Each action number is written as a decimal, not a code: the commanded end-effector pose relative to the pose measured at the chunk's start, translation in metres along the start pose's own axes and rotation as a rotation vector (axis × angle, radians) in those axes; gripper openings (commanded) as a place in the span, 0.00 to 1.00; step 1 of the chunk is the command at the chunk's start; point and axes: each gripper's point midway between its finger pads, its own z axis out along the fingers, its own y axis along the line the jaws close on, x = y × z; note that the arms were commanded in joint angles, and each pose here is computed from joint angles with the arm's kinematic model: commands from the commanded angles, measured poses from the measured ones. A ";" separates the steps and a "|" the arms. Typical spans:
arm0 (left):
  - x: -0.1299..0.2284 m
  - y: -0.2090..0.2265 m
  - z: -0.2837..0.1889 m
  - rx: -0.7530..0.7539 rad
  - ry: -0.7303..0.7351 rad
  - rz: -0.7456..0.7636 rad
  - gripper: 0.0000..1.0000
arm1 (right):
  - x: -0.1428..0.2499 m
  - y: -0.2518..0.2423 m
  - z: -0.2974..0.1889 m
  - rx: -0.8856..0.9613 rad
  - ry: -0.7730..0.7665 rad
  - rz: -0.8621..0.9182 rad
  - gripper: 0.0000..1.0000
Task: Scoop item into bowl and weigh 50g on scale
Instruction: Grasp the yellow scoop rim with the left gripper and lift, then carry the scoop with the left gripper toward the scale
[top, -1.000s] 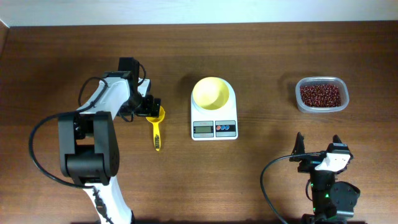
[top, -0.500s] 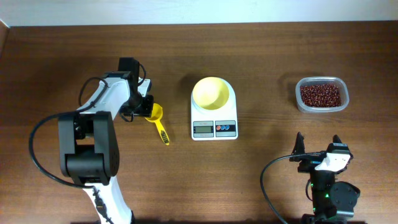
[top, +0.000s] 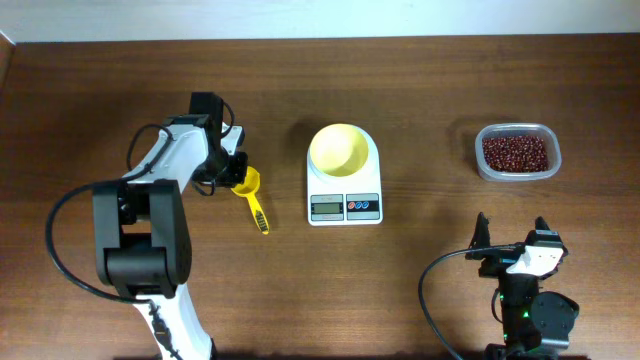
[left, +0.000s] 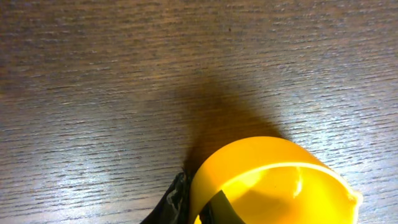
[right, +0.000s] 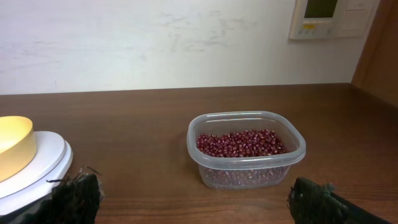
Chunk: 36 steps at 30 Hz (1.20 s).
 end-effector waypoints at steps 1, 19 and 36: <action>0.013 0.002 0.011 -0.010 0.046 -0.006 0.00 | 0.002 0.000 0.000 0.001 0.001 0.004 0.99; -0.012 -0.002 -0.050 0.000 0.039 -0.005 0.00 | 0.002 0.000 0.000 0.001 0.000 0.004 0.99; -0.047 -0.043 -0.177 0.169 -0.150 0.018 0.00 | 0.002 0.000 0.000 0.001 0.000 0.004 0.99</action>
